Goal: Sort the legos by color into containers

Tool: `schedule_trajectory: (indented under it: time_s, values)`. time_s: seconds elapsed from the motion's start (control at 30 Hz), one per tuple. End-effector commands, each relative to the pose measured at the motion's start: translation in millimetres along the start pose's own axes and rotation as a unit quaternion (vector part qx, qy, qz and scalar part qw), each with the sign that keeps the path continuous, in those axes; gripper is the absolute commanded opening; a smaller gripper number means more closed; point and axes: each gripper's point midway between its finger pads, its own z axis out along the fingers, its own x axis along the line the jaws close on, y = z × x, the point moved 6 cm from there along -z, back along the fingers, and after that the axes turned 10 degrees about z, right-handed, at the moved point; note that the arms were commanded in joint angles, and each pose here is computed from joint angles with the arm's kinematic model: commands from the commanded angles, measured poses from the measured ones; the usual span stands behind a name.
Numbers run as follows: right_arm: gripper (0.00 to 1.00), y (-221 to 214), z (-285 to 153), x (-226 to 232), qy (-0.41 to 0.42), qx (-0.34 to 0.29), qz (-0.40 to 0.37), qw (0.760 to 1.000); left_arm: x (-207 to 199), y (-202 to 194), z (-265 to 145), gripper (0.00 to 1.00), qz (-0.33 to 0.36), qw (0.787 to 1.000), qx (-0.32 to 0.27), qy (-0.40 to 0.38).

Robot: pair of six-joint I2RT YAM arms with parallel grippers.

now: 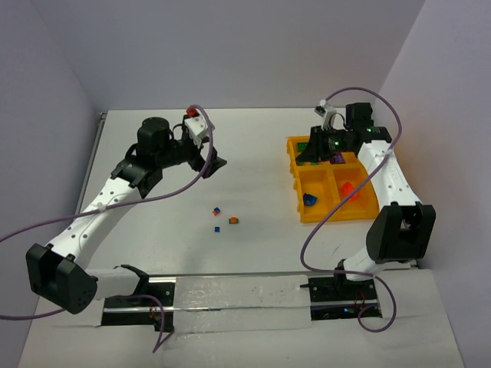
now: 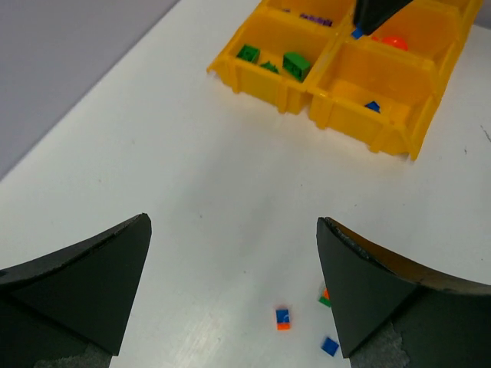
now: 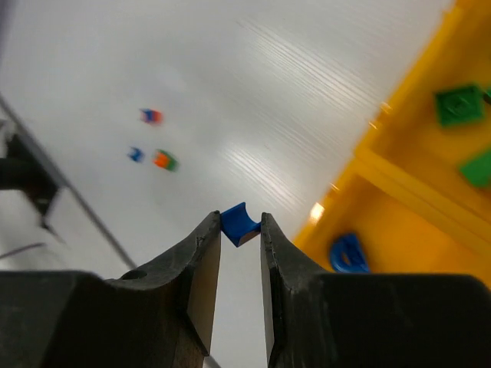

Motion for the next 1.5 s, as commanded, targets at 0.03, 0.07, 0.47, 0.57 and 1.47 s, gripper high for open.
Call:
schedule_trajectory:
  time_s: [0.03,0.07,0.47,0.57,1.47]
  values:
    - [0.00,-29.3,-18.4,-45.3,-0.170,0.055,-0.093,0.980,9.8,-9.3,2.1,0.99,-0.073,0.995,0.061,0.039]
    - [0.00,-29.3,-18.3,-49.3,-0.187,0.055,-0.098,0.976,11.0,-11.1,2.8,0.99,-0.078,0.994,0.067,0.044]
    - [0.00,-48.7,8.6,-81.7,-0.248,0.102,-0.140,0.953,37.0,-45.6,-10.4,0.99,-0.178,0.973,0.135,0.056]
    - [0.00,-54.8,15.9,-81.8,-0.239,0.107,-0.152,0.953,37.0,-49.8,-15.2,0.99,-0.173,0.972,0.144,0.070]
    - [1.00,-13.3,-9.0,-16.5,-0.158,-0.014,-0.151,0.976,-53.0,-94.3,-19.7,0.68,0.000,0.983,0.127,-0.136]
